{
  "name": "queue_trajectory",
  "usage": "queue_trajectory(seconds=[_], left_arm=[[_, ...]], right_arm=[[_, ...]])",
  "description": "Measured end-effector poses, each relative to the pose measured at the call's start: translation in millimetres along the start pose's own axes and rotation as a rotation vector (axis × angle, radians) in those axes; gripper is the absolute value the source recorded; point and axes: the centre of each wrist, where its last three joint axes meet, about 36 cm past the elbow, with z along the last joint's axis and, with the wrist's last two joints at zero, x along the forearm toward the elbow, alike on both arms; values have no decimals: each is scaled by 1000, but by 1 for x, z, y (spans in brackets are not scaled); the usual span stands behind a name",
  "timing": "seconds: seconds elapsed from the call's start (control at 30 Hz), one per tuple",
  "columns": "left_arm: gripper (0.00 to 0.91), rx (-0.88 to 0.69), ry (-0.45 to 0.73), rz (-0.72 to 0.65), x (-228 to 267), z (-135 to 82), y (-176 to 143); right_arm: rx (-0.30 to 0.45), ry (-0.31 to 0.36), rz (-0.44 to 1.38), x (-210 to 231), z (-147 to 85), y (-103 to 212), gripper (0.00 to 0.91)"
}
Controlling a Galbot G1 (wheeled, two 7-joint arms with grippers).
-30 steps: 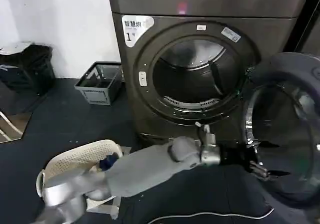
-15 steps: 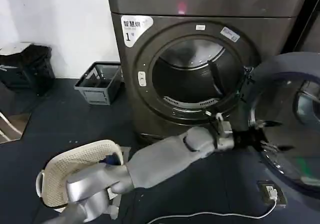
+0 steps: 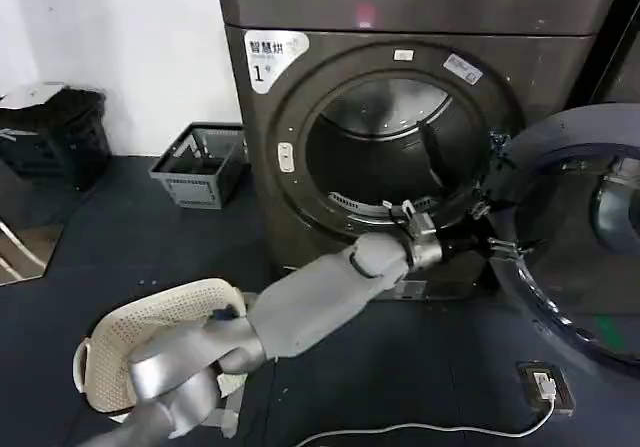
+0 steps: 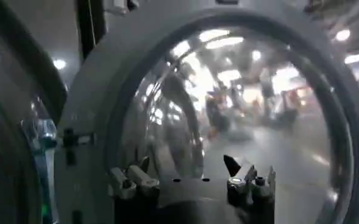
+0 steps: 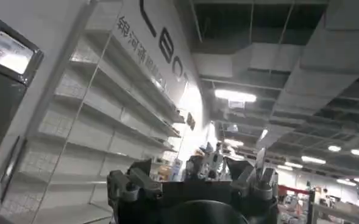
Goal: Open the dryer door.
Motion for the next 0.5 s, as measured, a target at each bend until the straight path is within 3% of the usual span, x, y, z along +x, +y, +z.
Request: queue_trajectory(seconds=[0.27,0.5], left_arm=[[907,-139,-207,-178,-10,-30,-28],[907,-147,-187,-303,72,-32,-3]], right_arm=[[-4,-9,-16,-3,-2,6,907],[-6,-15,-20,-6,-4,9,907]])
